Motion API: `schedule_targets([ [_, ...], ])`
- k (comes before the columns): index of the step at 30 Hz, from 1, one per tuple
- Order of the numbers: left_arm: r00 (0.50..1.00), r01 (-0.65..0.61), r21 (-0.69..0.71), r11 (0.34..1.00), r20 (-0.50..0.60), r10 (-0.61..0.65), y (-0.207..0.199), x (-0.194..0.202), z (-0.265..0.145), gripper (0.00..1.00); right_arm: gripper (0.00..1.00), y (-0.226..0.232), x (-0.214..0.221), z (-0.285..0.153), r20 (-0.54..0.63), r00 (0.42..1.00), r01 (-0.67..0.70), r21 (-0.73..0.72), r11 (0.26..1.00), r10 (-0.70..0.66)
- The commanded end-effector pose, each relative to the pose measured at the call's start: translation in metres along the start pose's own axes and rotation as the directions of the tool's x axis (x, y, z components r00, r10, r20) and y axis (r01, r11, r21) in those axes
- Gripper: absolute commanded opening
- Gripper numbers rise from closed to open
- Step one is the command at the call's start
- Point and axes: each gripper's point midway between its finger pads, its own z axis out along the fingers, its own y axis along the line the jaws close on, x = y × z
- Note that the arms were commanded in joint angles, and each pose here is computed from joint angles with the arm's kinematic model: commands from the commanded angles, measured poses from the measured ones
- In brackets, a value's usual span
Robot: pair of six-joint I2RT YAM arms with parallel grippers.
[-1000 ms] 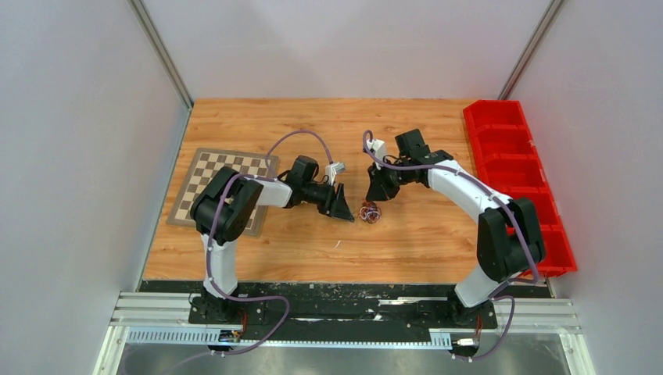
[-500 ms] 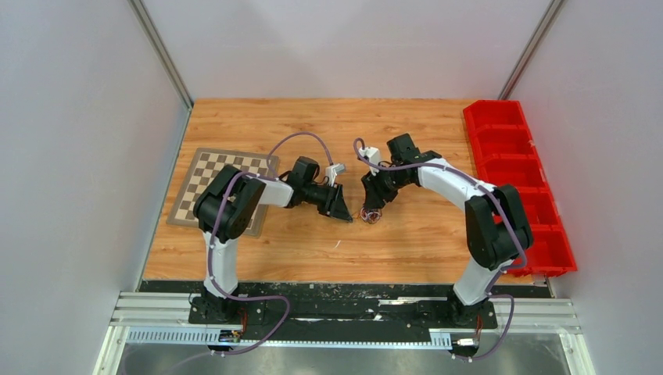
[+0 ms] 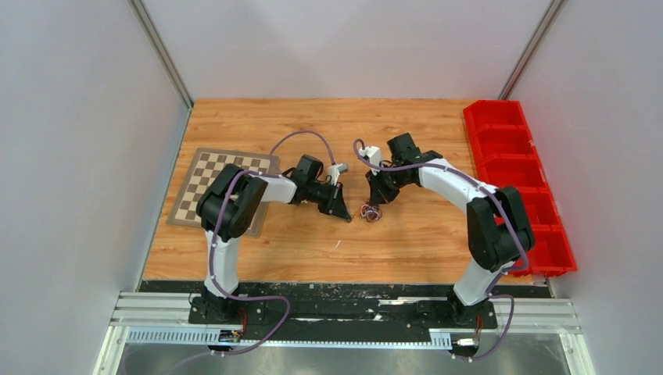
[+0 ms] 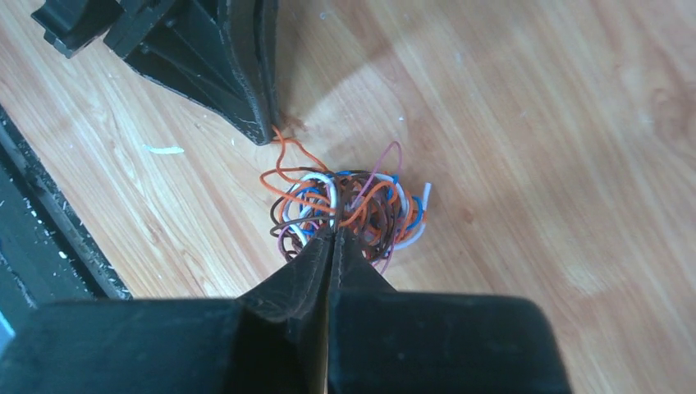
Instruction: Untangle the cables
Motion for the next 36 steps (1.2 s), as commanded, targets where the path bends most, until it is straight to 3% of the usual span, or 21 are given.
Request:
schedule_targets([
  [1, 1.000, -0.018, -0.091, 0.996, 0.010, 0.019, 0.006, 0.005, -0.022, 0.00, 0.00, -0.015, -0.020, -0.032, 0.072, 0.995, 0.054, 0.130, 0.990, -0.063],
  [4, 1.000, 0.010, -0.105, 0.994, 0.012, -0.009, 0.001, 0.015, -0.044, 0.00, 0.00, -0.030, -0.017, -0.048, 0.078, 0.995, 0.038, 0.208, 0.977, -0.056],
  [11, 0.991, -0.015, -0.199, 0.980, 0.129, 0.041, -0.008, -0.002, -0.117, 0.00, 0.00, -0.069, -0.002, -0.089, 0.096, 0.995, -0.020, 0.379, 0.925, -0.017],
  [16, 0.964, -0.051, -0.319, 0.946, 0.232, 0.131, -0.015, -0.029, -0.183, 0.00, 0.00, -0.113, 0.011, -0.142, 0.127, 0.992, -0.084, 0.552, 0.830, 0.016],
  [22, 0.925, 0.051, -0.458, 0.887, 0.358, 0.132, 0.003, -0.047, -0.272, 0.00, 0.00, -0.153, 0.031, -0.217, 0.183, 0.982, -0.157, 0.696, 0.700, 0.039],
  [30, 0.851, 0.261, -0.629, 0.733, 0.508, 0.133, 0.051, -0.039, -0.393, 0.00, 0.00, -0.178, 0.041, -0.298, 0.248, 0.968, -0.217, 0.799, 0.561, 0.022],
  [36, 0.817, 0.391, -0.672, 0.629, 0.569, 0.100, 0.087, -0.013, -0.453, 0.00, 0.00, -0.198, 0.046, -0.354, 0.312, 0.950, -0.280, 0.833, 0.477, 0.013],
])
